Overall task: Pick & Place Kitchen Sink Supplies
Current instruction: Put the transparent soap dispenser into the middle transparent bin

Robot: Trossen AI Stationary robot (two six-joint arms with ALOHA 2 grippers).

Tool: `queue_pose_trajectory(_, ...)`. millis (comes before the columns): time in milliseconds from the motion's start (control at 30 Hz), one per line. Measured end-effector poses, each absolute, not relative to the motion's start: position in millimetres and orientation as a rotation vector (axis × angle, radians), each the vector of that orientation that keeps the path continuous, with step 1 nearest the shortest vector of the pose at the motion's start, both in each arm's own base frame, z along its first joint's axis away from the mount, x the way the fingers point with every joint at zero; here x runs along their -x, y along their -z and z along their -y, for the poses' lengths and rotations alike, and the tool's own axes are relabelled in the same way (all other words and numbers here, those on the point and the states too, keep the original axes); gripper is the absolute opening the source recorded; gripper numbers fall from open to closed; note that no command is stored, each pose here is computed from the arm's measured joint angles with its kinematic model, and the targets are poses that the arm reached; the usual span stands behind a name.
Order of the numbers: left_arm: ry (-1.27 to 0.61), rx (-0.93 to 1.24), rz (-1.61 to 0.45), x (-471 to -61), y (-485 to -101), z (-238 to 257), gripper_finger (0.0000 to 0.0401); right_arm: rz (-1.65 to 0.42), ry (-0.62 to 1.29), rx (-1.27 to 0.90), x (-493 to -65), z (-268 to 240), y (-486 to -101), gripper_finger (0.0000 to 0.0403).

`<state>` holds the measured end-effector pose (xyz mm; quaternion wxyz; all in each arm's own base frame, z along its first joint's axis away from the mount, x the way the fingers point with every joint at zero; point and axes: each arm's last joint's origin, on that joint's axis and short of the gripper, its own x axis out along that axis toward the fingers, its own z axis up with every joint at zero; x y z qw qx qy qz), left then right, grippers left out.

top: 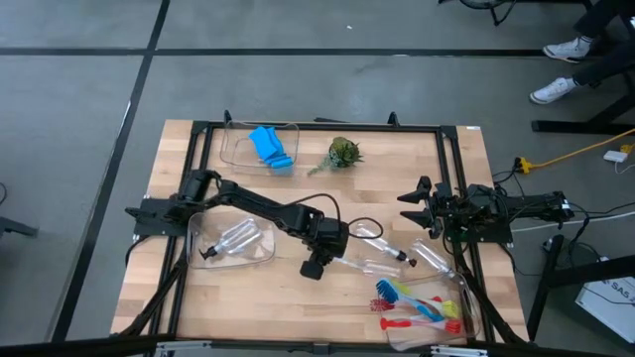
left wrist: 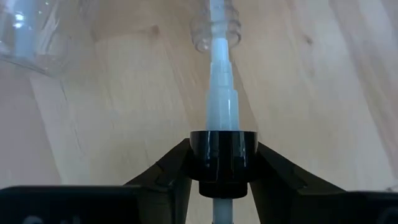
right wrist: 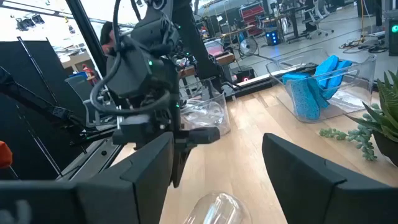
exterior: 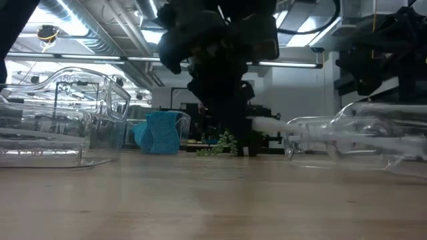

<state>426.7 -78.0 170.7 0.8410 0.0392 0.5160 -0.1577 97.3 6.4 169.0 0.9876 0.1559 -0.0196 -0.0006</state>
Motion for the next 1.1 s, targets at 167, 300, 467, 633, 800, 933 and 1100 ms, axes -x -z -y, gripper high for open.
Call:
queue_pose_trajectory(167,0.328,-0.074,-1.062,-430,-169,78,0.0124,0.040,0.002,-0.313,-97,-6,-169,0.0245)
queue_pose_trajectory(300,0.322,-0.060,-1.026,-436,-166,80,0.0124,0.040,0.001,-0.313,-97,-6,-169,0.0245)
queue_pose_trajectory(467,0.318,-0.054,-1.034,-438,-156,80,0.0124,0.039,0.002,-0.313,-97,-6,-169,0.0245)
queue_pose_trajectory(633,0.318,-0.053,-1.016,-441,-153,81,0.0124,0.040,0.001,-0.313,-97,-6,-169,0.0245)
queue_pose_trajectory(800,0.321,-0.053,-0.967,-446,-153,82,0.0124,0.040,0.002,-0.313,-97,-6,-169,0.0245)
queue_pose_trajectory(933,0.335,-0.075,-0.975,-446,-152,79,0.0125,0.040,0.001,-0.313,-97,-6,-169,0.0245)
queue_pose_trajectory(1100,0.402,-0.073,-0.961,-447,-152,71,0.0128,0.040,0.006,-0.313,-97,-6,-169,0.0245)
